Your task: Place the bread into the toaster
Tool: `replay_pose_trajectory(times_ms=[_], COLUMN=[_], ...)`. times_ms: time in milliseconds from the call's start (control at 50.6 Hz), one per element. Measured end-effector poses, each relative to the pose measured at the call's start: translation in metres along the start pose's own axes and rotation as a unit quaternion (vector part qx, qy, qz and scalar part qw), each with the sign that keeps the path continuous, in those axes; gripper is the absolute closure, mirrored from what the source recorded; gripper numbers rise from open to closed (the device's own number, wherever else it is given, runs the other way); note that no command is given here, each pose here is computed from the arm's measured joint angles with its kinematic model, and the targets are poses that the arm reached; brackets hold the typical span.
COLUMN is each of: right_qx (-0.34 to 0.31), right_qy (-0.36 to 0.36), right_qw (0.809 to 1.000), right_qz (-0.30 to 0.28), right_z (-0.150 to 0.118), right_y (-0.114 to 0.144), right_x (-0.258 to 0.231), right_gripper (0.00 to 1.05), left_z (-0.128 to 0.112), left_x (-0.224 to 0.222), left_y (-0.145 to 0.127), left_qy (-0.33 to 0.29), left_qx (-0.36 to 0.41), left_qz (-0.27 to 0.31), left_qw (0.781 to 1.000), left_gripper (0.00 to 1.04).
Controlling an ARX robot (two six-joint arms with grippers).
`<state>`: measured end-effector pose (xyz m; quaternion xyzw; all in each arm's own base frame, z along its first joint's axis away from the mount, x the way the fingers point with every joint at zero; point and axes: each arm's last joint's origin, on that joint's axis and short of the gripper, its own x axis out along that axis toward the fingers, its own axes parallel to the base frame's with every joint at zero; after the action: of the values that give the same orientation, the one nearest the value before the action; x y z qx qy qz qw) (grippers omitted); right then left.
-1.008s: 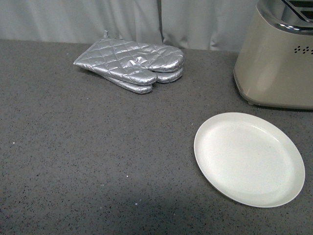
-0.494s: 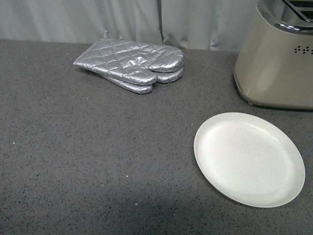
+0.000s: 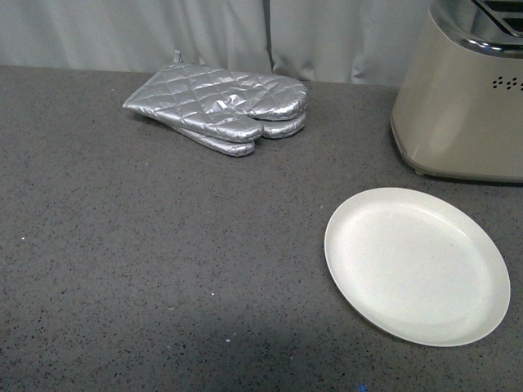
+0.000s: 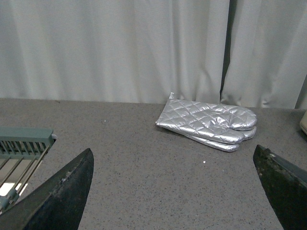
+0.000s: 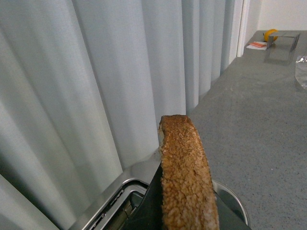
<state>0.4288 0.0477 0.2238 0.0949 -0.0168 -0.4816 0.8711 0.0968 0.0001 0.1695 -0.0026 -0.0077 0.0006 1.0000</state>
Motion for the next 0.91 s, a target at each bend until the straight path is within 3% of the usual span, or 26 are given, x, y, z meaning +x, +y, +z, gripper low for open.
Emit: replay_pose_trajectory(times_ms=[375,909], right_qx=[-0.002,-0.017], right_qy=[-0.002,0.034], right_qw=[1.000,0.999], right_qz=[0.004,-0.033], right_z=[-0.003,-0.013], right_y=[0.010,-0.009], right_x=[-0.006,-0.019], right_gripper=[1.02,1.02], left_z=[0.000,0.000], left_x=[0.000,0.000], left_y=[0.000,0.000], left_qy=[0.000,0.000], left_qx=[0.000,0.000], left_qz=[0.000,0.000], left_qw=[1.000,1.000], left_gripper=[0.07,0.07])
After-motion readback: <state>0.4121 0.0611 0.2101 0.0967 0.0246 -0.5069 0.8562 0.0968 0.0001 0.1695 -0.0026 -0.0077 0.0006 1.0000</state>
